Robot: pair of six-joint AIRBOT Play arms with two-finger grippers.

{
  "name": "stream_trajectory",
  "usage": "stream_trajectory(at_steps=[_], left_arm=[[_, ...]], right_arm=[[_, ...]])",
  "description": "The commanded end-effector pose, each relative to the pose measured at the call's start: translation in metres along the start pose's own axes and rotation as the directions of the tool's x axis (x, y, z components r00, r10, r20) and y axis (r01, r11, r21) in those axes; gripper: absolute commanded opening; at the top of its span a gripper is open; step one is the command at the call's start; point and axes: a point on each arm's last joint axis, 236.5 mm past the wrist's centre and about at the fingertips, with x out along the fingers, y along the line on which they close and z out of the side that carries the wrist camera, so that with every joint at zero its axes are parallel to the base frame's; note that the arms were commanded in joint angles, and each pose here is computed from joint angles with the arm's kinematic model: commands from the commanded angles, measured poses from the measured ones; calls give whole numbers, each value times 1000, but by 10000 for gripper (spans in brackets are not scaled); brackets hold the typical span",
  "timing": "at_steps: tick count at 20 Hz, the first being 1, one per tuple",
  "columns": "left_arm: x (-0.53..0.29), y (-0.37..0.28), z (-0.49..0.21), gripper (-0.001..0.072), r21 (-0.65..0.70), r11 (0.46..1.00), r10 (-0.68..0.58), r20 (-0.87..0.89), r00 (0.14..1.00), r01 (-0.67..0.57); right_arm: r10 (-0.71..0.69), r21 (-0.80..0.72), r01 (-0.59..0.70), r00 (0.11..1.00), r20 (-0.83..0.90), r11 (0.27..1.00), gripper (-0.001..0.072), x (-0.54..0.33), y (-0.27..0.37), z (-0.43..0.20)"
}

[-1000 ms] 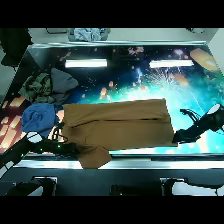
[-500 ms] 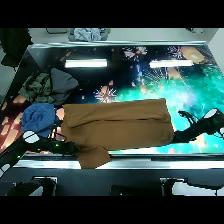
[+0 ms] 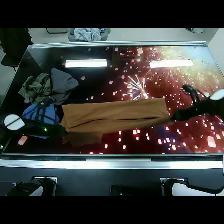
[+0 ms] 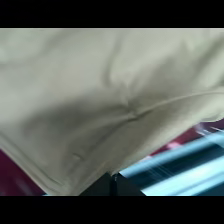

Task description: Fold the shirts.

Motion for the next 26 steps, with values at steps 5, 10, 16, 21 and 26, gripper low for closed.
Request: stream_trajectory(at_steps=[5, 10, 16, 21, 26], left_arm=[[6, 60, 118, 22, 32, 981, 186, 140, 973, -192], [63, 93, 162, 23, 42, 984, 175, -12, 985, -174], [90, 105, 135, 303, 2, 991, 130, -199, 971, -133], [45, 77, 166, 477, 23, 995, 100, -71, 992, -98], [1, -3, 188, 531, 26, 992, -124, 83, 989, 122]], right_arm=[[-167, -91, 176, 981, 104, 980, 38, 23, -23, 116], [-147, -45, 149, 988, 39, 988, 39, 80, -31, 115], [-88, -63, 87, 996, -18, 994, 269, 81, -20, 100], [-11, 11, 10, 999, 47, 1000, 694, 27, -47, 86], [286, 241, -283, 958, 21, 928, 696, 53, -40, 52]])
